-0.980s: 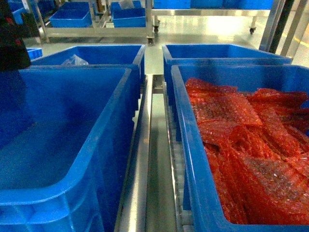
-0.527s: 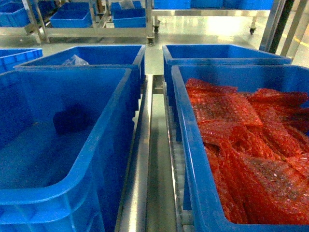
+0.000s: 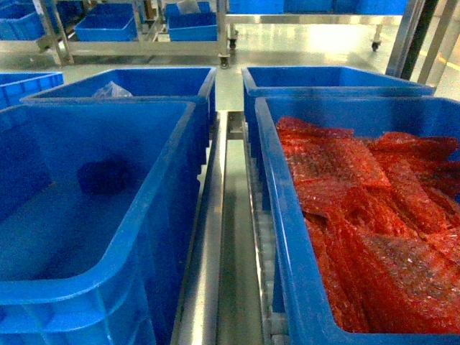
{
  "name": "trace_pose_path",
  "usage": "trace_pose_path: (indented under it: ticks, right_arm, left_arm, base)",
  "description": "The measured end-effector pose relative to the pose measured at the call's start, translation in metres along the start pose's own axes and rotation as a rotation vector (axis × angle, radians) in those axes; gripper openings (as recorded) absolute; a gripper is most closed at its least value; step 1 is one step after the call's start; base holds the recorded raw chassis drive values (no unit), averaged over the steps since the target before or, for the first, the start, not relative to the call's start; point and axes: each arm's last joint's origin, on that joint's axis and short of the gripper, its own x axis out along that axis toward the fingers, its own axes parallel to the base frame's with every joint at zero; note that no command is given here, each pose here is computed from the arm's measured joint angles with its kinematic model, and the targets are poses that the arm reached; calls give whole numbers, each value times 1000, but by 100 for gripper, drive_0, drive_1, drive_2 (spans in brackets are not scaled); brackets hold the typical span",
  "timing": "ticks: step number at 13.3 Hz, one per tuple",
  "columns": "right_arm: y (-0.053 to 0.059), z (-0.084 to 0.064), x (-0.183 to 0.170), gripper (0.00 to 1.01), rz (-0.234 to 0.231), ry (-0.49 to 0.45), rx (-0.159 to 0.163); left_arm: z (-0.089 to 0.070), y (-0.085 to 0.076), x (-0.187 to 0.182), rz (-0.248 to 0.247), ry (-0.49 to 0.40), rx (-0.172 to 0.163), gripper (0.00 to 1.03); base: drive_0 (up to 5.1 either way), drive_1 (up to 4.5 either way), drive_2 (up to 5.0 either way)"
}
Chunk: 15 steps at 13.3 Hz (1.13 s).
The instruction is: Pick blue part to blue bin on bottom shelf
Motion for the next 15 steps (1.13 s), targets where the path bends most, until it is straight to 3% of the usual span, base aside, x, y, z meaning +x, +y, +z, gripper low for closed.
trace_pose_path:
  ticks: [2,3,4,6,15]
  right_arm:
    - [0,0,0,98,0,0,0]
    - [0,0,0,98,0,0,0]
    - [0,0,0,98,0,0,0]
    - [0,0,0,98,0,0,0]
    - [0,0,0,98,0,0,0]
  left_arm:
    - [-3,11,-9,19,0,-1,2]
    - [-9,9,-13,-2,-29,1,2]
    - [-13,9,-17,-1,7,1,2]
    - [-8,9,-24,-2,-25,1,2]
    - [-8,9,-41,-2,-22,1,2]
  base:
    - [0,0,0]
    - [0,0,0]
    - [0,0,0]
    - [0,0,0]
    - [0,0,0]
